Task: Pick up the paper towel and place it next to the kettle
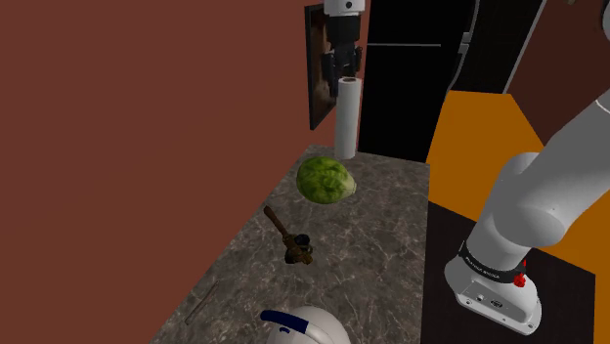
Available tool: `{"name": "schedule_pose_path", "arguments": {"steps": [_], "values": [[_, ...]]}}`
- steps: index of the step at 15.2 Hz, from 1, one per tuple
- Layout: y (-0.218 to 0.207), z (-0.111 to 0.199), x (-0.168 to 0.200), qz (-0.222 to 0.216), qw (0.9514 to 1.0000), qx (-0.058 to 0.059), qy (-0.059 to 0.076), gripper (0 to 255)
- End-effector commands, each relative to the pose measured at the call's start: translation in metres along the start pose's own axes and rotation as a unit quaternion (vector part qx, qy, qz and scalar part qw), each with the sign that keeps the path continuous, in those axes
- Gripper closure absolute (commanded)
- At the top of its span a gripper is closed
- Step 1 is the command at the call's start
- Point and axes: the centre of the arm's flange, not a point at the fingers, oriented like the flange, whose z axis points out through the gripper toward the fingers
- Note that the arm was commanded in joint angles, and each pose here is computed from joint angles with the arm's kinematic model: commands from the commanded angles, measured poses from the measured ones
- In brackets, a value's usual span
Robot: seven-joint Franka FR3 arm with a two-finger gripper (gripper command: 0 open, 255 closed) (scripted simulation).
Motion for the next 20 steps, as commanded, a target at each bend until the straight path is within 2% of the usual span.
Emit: {"name": "schedule_pose_path", "arguments": {"steps": [1,20], "values": [[-0.02,0.002,-0.015,0.001,1.0,0.0,0.0,255],[-0.22,0.018,-0.164,0.001,1.0,0.0,0.0,255]]}}
